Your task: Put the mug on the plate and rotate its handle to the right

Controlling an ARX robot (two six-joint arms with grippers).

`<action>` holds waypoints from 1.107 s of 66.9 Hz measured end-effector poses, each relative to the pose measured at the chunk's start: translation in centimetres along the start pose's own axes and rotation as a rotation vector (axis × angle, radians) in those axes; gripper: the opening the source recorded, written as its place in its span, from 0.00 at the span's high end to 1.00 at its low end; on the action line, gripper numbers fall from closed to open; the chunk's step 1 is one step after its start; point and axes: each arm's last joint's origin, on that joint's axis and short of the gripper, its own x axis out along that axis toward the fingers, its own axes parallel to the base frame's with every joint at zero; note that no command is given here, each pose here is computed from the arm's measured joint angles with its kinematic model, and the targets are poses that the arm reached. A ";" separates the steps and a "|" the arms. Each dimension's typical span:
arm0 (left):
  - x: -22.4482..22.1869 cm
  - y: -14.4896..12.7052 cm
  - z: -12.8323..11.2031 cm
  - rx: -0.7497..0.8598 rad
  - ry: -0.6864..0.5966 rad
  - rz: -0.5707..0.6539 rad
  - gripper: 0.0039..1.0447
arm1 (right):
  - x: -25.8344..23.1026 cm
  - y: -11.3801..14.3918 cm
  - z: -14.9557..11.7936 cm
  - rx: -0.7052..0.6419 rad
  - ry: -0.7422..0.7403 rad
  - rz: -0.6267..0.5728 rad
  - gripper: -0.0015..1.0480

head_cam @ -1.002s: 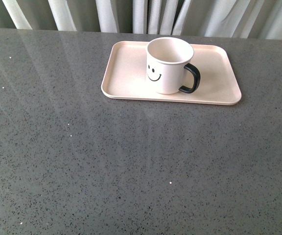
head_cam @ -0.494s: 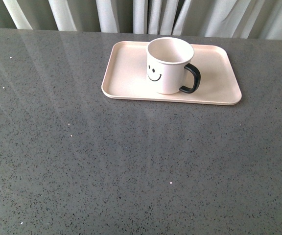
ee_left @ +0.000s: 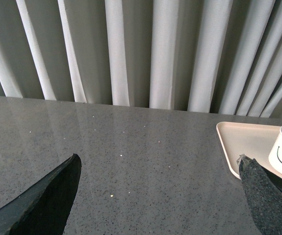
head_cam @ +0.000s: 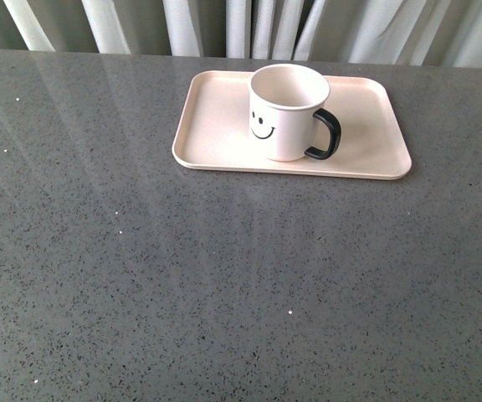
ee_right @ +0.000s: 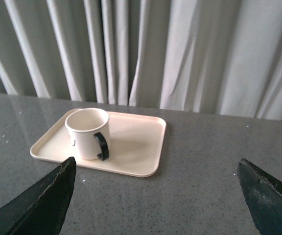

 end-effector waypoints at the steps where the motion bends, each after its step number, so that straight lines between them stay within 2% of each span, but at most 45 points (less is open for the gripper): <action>1: 0.0 0.0 0.0 0.000 0.000 -0.002 0.09 | 0.3 -0.2 0.3 -0.001 0.084 0.040 0.09; 6: 0.0 0.0 0.0 0.000 0.000 -0.002 0.09 | 2.0 -1.2 2.3 -0.021 0.197 0.098 0.09; 17: 0.0 0.0 0.0 0.000 0.000 -0.001 0.09 | 8.5 -3.6 6.8 -0.055 0.219 0.090 0.09; 32: 0.0 0.0 0.0 0.000 0.000 -0.001 0.09 | 18.4 -3.6 7.4 0.016 0.362 0.131 0.09; 47: 0.0 0.0 0.0 0.001 0.000 -0.001 0.09 | 25.0 -2.6 8.3 0.089 0.402 0.136 0.09; 55: 0.0 0.0 0.0 0.000 0.000 -0.001 0.09 | 26.6 -2.3 9.1 0.102 0.387 0.133 0.09; 74: 0.0 0.0 0.0 0.000 -0.001 -0.001 0.09 | 26.3 -2.2 9.9 0.097 0.365 0.128 0.09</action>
